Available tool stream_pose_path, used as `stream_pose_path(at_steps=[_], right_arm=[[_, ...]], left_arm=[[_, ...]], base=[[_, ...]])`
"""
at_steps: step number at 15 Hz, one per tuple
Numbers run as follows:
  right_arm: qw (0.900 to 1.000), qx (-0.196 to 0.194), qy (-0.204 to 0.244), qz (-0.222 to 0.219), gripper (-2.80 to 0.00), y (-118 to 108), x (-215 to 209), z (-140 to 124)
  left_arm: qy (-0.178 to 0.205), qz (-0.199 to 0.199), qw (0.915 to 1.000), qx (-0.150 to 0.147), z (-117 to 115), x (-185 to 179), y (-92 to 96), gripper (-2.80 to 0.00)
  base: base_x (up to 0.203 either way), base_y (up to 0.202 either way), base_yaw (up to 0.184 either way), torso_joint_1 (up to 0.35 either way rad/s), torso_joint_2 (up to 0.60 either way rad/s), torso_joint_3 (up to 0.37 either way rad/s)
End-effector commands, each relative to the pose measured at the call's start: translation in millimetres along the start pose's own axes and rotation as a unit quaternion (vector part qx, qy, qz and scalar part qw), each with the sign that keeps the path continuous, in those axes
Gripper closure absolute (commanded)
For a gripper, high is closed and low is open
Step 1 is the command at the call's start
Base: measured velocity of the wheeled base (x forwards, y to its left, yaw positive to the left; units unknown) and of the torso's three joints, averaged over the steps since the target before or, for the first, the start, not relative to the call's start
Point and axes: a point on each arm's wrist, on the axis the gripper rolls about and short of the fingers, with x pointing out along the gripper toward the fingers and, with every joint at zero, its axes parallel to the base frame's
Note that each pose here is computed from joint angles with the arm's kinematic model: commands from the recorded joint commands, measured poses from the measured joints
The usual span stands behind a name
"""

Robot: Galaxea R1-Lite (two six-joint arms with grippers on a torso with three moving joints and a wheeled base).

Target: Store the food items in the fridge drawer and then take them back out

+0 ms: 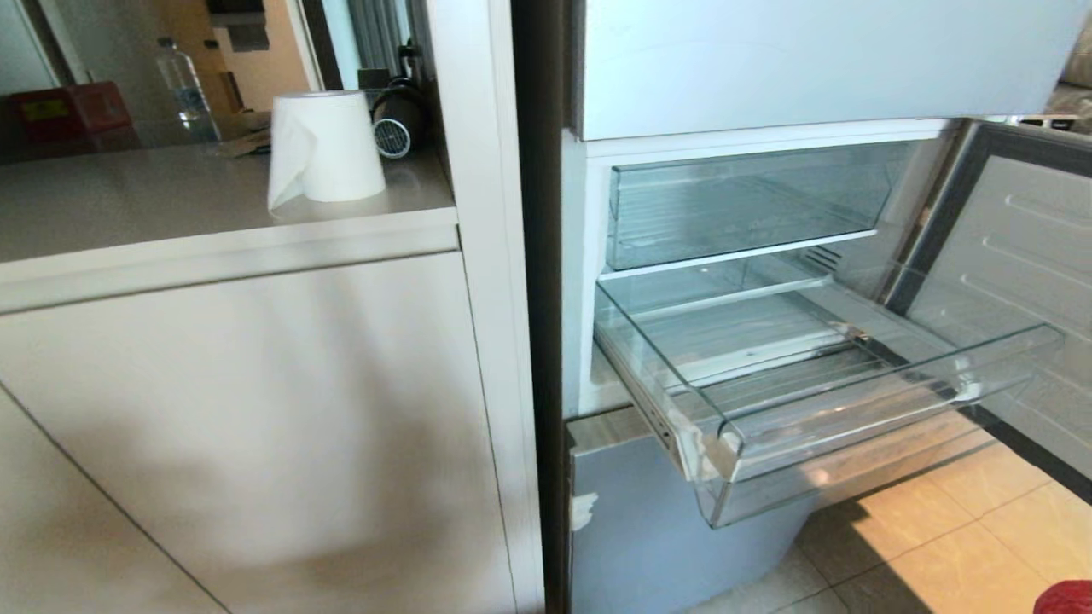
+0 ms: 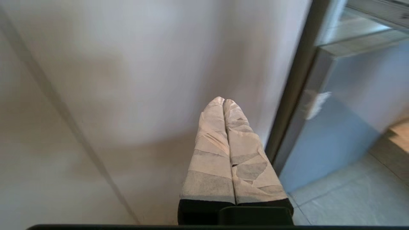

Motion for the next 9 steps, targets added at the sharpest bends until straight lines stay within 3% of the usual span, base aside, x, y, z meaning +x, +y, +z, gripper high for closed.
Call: stream_pose_path(at_steps=[1,9], right_arm=[[1.000,0.000,0.002,0.001,0.00,0.1,0.2,-0.5],[1.000,0.000,0.002,0.001,0.00,0.1,0.2,-0.5]], left_arm=[[0.000,0.000,1.0000,0.000,0.1,0.0,0.0,0.00],[0.000,0.000,1.0000,0.000,0.2,0.0,0.0,0.00]], base=[[0.001,0.006,-0.173,-0.001,0.00,0.002],[0.001,0.008,-0.176,0.005,0.00,0.003]])
